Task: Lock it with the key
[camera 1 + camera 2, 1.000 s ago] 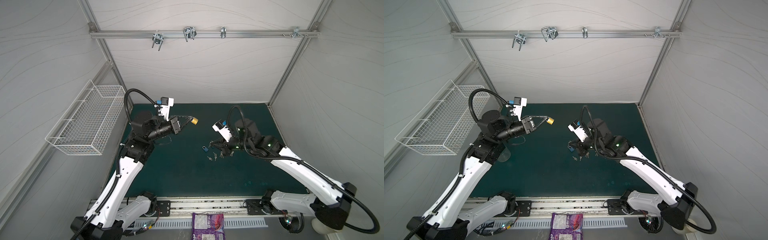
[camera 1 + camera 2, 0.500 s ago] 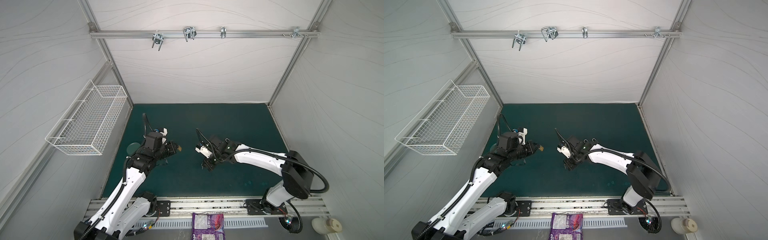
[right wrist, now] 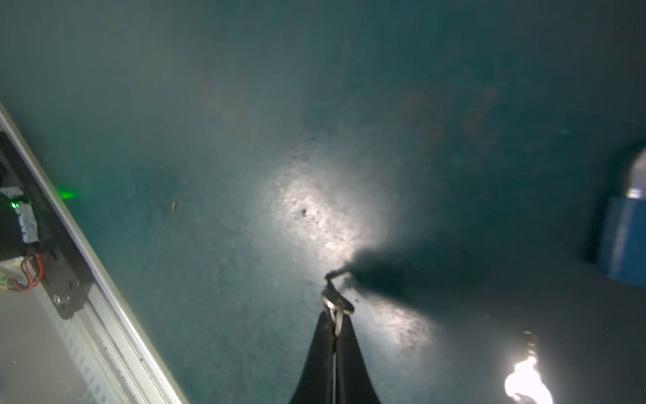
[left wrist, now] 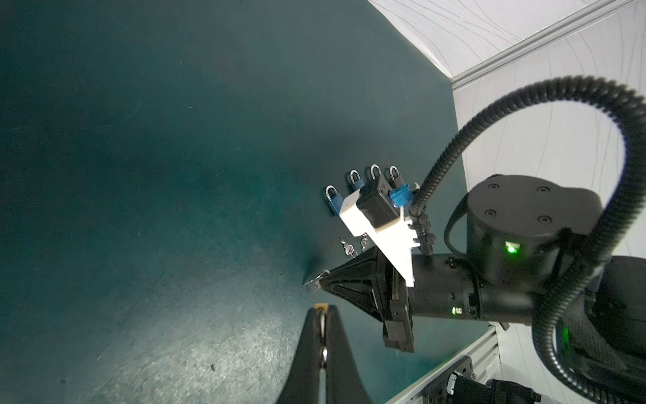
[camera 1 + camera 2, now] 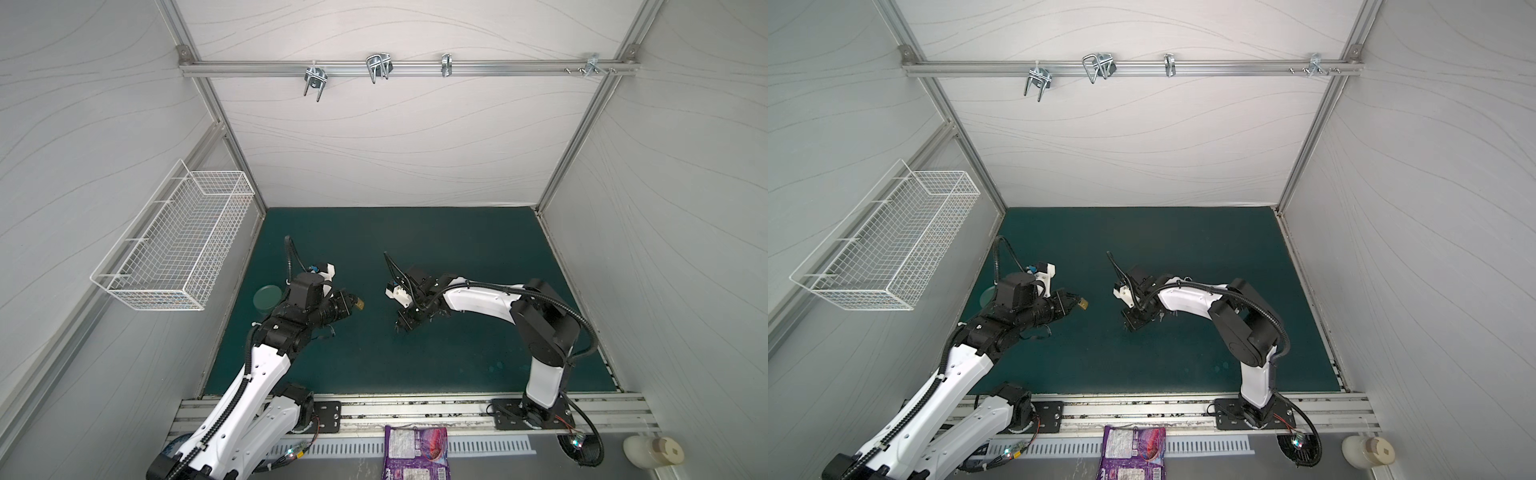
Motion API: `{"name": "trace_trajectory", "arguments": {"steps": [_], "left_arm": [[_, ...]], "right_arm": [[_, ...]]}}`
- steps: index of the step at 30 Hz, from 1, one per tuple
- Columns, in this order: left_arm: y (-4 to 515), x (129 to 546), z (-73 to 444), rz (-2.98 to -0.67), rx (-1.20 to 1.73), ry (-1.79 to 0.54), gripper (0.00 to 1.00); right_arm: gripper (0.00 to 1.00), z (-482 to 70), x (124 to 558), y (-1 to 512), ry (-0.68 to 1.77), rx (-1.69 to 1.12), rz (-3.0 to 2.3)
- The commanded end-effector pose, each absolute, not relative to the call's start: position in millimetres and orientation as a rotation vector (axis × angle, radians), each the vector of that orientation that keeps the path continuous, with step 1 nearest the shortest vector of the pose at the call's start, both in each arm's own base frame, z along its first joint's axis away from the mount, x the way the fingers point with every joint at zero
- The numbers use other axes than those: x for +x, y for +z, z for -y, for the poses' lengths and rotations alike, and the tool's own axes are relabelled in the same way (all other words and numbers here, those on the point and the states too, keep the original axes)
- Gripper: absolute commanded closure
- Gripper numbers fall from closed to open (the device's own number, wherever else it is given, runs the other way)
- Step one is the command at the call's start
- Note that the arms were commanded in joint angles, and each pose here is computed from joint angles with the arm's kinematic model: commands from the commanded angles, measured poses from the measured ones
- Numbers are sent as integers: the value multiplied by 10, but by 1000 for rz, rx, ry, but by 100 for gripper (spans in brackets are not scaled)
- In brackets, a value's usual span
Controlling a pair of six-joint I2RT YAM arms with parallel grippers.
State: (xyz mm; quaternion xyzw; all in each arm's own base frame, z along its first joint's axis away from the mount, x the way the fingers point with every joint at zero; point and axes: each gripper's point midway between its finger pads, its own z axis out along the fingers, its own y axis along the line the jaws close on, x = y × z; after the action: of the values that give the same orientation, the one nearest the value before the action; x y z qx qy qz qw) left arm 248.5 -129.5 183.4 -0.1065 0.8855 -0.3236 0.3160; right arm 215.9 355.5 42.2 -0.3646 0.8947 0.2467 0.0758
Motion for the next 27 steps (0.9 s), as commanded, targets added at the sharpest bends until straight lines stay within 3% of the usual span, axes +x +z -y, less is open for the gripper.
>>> {"name": "trace_trajectory", "arguments": {"steps": [1,8,14,18,24,27], "left_arm": [[2047,2581,1387,-2238,-233,-935,100],[2063,2612,1498,-2242,-196,-1003,100],[2058,2667,1595,-2232,-226,-1093,100],[2065,2693,1665,-2227,-217,-1148,100],[2201,2710,1839,-2208,-102,-1253,100],[2328,2703,2019,-2195,13,-1342,100]], "right_arm": [[100,-3393,2166,286,701,-1054,-2753],[100,-3285,2185,204,686,-1049,-2789],[79,-3191,2246,317,626,-1037,-2752],[57,-3108,2304,533,606,-1020,-2681],[52,-2987,2401,1360,602,-989,-2322],[37,-2959,2297,1846,674,-1015,-2080]]}}
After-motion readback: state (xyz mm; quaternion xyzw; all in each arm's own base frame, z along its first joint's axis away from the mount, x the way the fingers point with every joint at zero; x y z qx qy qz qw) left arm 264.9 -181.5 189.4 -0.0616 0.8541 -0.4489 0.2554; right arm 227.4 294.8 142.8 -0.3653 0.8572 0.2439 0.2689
